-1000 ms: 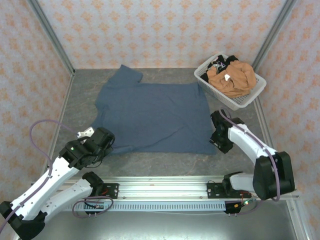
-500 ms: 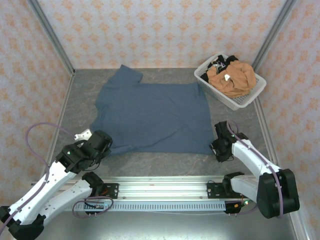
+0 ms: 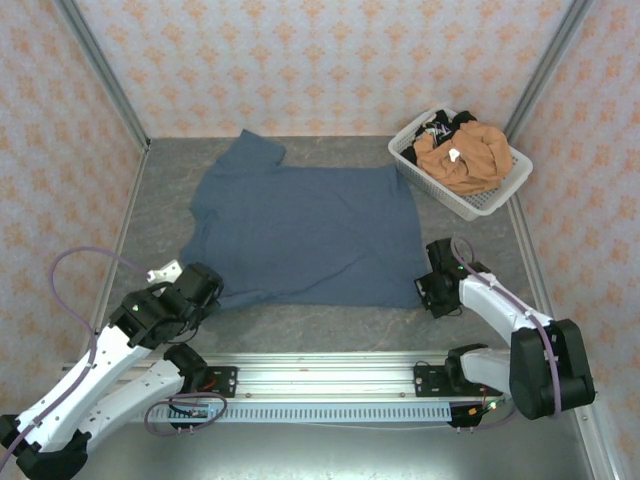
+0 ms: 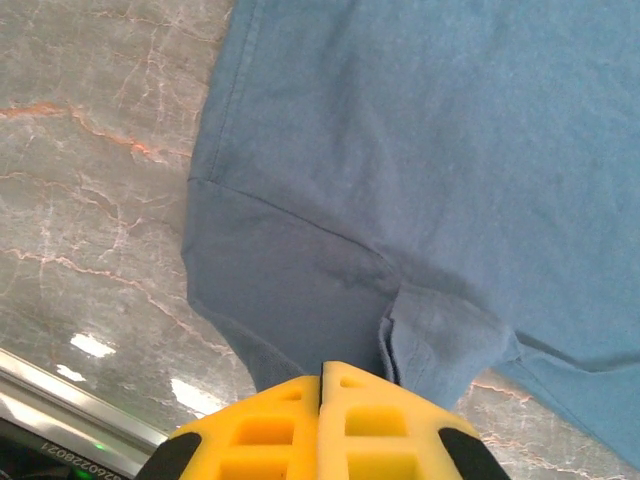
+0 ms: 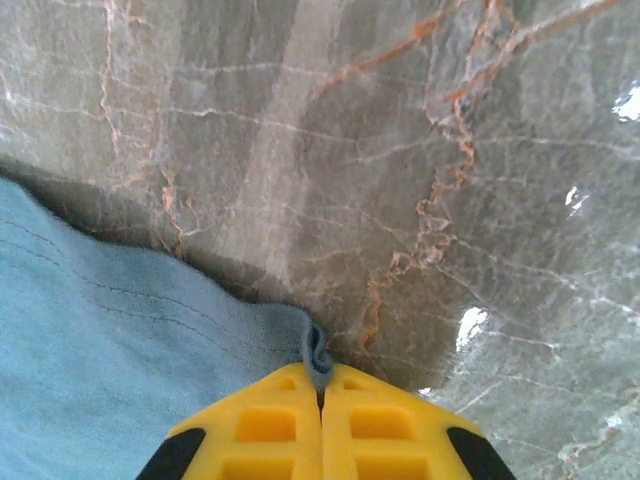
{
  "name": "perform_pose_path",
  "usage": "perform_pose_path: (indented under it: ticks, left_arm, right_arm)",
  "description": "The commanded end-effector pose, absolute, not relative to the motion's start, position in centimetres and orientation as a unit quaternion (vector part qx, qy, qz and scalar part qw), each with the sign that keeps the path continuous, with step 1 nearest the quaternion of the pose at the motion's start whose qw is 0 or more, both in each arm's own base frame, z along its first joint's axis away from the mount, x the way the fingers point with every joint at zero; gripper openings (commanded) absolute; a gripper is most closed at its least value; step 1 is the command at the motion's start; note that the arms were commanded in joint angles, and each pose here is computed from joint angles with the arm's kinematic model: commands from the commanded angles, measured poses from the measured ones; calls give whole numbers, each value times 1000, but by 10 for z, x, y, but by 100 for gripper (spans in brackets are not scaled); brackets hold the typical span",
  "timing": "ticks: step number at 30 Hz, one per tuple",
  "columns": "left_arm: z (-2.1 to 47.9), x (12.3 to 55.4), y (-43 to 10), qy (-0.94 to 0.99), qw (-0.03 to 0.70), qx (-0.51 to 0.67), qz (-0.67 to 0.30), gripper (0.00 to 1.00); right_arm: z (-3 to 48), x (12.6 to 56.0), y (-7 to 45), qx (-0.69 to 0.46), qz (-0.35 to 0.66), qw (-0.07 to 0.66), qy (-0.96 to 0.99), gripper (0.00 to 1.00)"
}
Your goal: Fold and stack the t-shirts
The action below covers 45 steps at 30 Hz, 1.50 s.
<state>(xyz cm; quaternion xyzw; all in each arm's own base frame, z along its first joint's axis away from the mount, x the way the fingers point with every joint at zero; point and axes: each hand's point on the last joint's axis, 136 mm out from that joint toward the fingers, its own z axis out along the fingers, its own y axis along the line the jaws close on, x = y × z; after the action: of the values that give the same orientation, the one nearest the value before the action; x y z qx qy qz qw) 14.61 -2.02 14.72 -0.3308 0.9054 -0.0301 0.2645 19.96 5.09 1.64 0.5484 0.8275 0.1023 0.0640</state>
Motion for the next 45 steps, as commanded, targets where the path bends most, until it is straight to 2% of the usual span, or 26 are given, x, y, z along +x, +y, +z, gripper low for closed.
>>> perform_pose_path:
  ticks: [1, 6, 11, 16, 28, 37, 45]
  left_arm:
    - [149, 133, -10, 911, 255, -325, -4, 0]
    - [148, 116, -8, 921, 225, -318, -6, 0]
    - [156, 115, -6, 921, 240, -307, -17, 0]
    - [167, 157, -36, 924, 271, -267, -44, 0]
    - [235, 267, -66, 923, 359, -125, 67, 0]
    - [252, 311, -41, 914, 374, -128, 96, 0]
    - [265, 318, -9, 891, 395, -169, 147, 0]
  right_arm:
    - [22, 180, 34, 535, 44, 58, 842, 0]
    - [48, 167, 29, 487, 9, 50, 872, 0]
    - [60, 152, 32, 471, 19, 50, 880, 0]
    - [56, 165, 42, 466, 43, 50, 882, 0]
    - [85, 229, 46, 450, 25, 87, 889, 0]
    - [102, 272, 44, 455, 12, 107, 884, 0]
    - [98, 294, 32, 469, -10, 107, 877, 0]
